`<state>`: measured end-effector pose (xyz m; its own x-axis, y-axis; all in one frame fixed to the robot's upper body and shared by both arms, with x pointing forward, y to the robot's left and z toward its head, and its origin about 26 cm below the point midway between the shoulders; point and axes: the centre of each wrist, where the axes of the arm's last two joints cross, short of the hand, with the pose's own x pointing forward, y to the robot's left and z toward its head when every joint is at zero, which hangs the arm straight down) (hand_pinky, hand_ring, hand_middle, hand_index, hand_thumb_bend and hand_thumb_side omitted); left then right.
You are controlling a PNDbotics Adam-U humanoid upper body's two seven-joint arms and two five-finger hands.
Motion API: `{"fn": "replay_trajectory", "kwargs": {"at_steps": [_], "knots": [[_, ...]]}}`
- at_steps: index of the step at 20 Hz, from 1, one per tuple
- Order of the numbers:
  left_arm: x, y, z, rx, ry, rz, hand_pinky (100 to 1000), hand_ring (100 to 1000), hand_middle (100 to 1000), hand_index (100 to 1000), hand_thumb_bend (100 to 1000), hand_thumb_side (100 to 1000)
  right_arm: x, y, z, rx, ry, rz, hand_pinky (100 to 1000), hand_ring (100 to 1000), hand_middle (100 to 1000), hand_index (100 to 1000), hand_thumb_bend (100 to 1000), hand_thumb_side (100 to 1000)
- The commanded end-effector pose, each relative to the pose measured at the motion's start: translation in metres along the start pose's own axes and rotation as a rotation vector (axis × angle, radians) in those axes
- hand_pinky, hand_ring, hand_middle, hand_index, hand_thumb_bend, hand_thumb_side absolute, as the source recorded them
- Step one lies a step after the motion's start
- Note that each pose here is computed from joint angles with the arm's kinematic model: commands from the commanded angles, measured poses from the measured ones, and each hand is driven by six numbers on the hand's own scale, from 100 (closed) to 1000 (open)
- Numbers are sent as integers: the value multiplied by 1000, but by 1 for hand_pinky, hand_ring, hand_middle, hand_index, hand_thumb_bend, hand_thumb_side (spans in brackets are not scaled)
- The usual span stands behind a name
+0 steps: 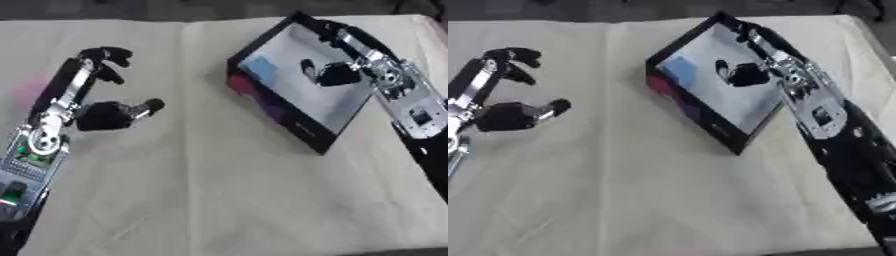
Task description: Pick up the objects with one hand, pass them to the other hand, and then place them into the box on the other side of the table.
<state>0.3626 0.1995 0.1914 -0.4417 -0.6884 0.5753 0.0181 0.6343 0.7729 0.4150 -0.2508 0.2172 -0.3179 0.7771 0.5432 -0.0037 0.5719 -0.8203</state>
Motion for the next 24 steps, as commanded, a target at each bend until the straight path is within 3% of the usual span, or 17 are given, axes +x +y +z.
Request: {"fn": "replay_trajectory", "kwargs": {"at_steps": [1,2,3,5,9,13,24], "knots": [[4,12,0,28,-16,-17,742,599,687,828,671,348,9,-17,2,-72,-34,-32,923,918,949,984,100,100],[4,13,0,32,-14,-18,742,599,687,828,672,348,11,-20,4,-97,-48,-58,918,913,947,983,100,100],[4,13,0,36,-13,-19,742,599,687,828,672,348,14,-23,5,-121,-64,-81,916,910,947,982,100,173],[3,16,1,46,-9,-22,742,599,686,827,670,346,19,-29,9,-163,-102,-138,916,908,947,978,100,413],[2,22,2,69,1,-33,744,601,687,828,670,348,24,-40,16,-187,-166,-224,924,910,955,995,100,391],[-1,29,4,82,17,-56,747,606,690,829,673,348,21,-49,21,-157,-194,-305,911,875,957,994,100,467],[-19,70,16,90,129,-162,777,651,714,842,671,352,17,-75,36,-187,-246,-405,891,848,924,922,100,523]]}}
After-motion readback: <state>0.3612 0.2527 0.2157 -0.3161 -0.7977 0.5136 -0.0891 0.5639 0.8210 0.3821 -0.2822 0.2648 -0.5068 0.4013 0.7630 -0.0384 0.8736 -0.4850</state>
